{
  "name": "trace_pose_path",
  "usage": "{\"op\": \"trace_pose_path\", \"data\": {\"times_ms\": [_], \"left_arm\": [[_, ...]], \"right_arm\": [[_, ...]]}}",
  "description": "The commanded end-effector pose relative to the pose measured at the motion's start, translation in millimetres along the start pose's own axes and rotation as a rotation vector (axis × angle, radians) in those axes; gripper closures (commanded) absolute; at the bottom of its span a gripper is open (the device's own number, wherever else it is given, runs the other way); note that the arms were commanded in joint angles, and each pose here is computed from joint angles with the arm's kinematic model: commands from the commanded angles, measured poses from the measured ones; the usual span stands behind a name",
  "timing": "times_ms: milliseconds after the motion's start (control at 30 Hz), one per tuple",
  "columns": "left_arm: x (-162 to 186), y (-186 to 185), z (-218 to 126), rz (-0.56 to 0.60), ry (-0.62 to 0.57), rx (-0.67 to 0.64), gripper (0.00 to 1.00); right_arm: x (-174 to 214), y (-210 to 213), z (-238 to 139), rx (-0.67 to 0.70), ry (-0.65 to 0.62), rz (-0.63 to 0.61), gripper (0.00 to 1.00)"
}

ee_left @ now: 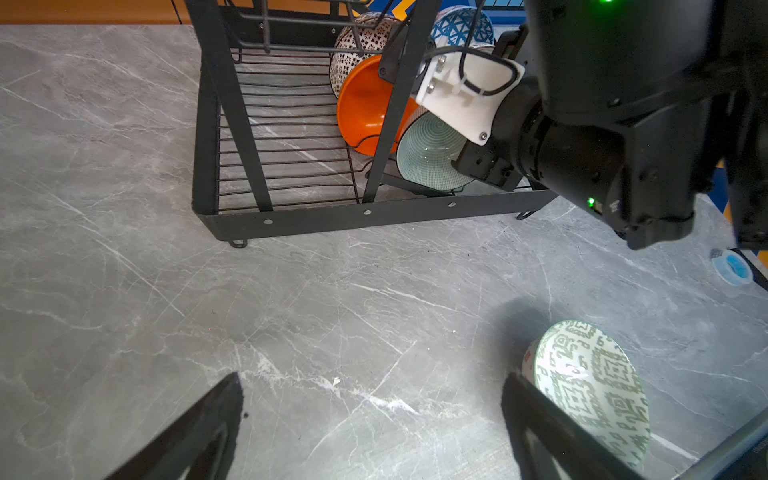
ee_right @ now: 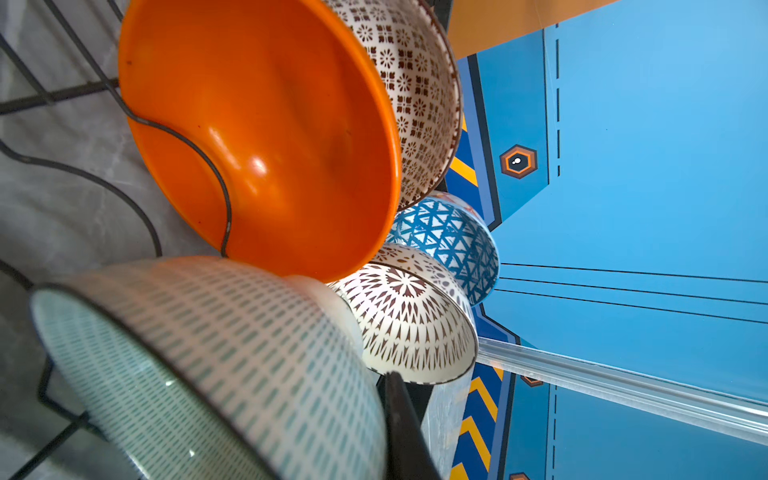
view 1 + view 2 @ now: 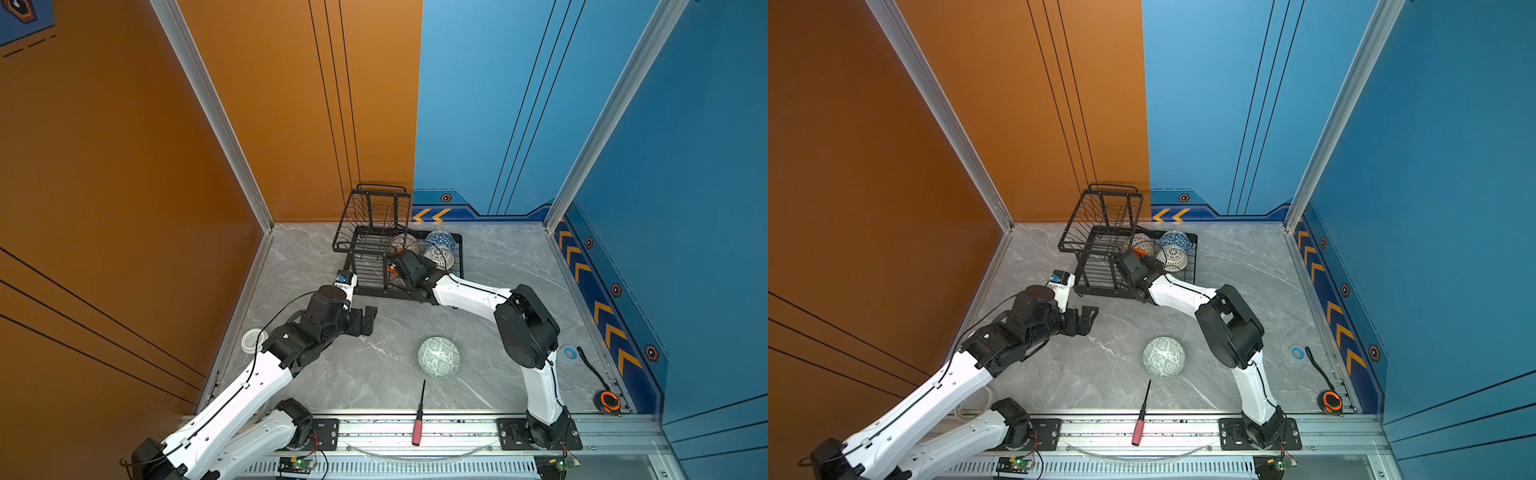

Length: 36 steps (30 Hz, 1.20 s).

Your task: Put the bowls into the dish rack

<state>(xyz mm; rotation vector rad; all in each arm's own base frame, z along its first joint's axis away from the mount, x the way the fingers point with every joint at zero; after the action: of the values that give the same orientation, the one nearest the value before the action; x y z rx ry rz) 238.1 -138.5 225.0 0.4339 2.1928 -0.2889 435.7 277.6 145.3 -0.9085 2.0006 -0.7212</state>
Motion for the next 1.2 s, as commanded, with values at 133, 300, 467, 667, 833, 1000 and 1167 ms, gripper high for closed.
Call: {"op": "trace_pose_path", "data": {"times_ms": [133, 300, 467, 667, 833, 1000, 1167], "left_arm": [[8, 1, 1, -0.012, 0.023, 0.011, 0.02], [7, 1, 0, -0.014, 0.021, 0.01, 0.02], [7, 1, 1, -0.015, 0.022, 0.01, 0.02], [8, 1, 1, -0.017, 0.024, 0.011, 0.02], [8, 1, 1, -0.016, 0.025, 0.012, 0.02], [8, 1, 1, -0.017, 0.024, 0.012, 0.02], [8, 1, 1, -0.017, 0.023, 0.011, 0.02]], "right_arm": [[-25, -15, -17, 0.046, -0.159, 0.195, 1.0], [-28, -10, -18, 0.039, -0.206, 0.247, 1.0], [-29, -3, -17, -0.004, -0.227, 0.296, 1.0], [-30, 2, -15, -0.018, -0.254, 0.34, 1.0], [-30, 10, -13, -0.035, -0.278, 0.367, 1.0], [-31, 19, -10, -0.058, -0.301, 0.367, 1.0], [-31, 31, -9, -0.101, -0.31, 0.344, 1.0]]}}
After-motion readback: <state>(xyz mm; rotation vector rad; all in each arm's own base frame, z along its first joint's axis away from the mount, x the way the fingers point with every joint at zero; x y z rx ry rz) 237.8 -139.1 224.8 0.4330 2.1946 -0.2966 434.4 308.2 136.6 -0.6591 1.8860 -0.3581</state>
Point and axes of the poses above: each gripper's point midway between its finger pads, its own z axis out along the fingers, its own y axis along the line the jaws close on, x = y × z, the point moved 3 cm from there along -z, back along the fingers, and after that the axes turned 11 degrees about z, right-handed, at the moved point
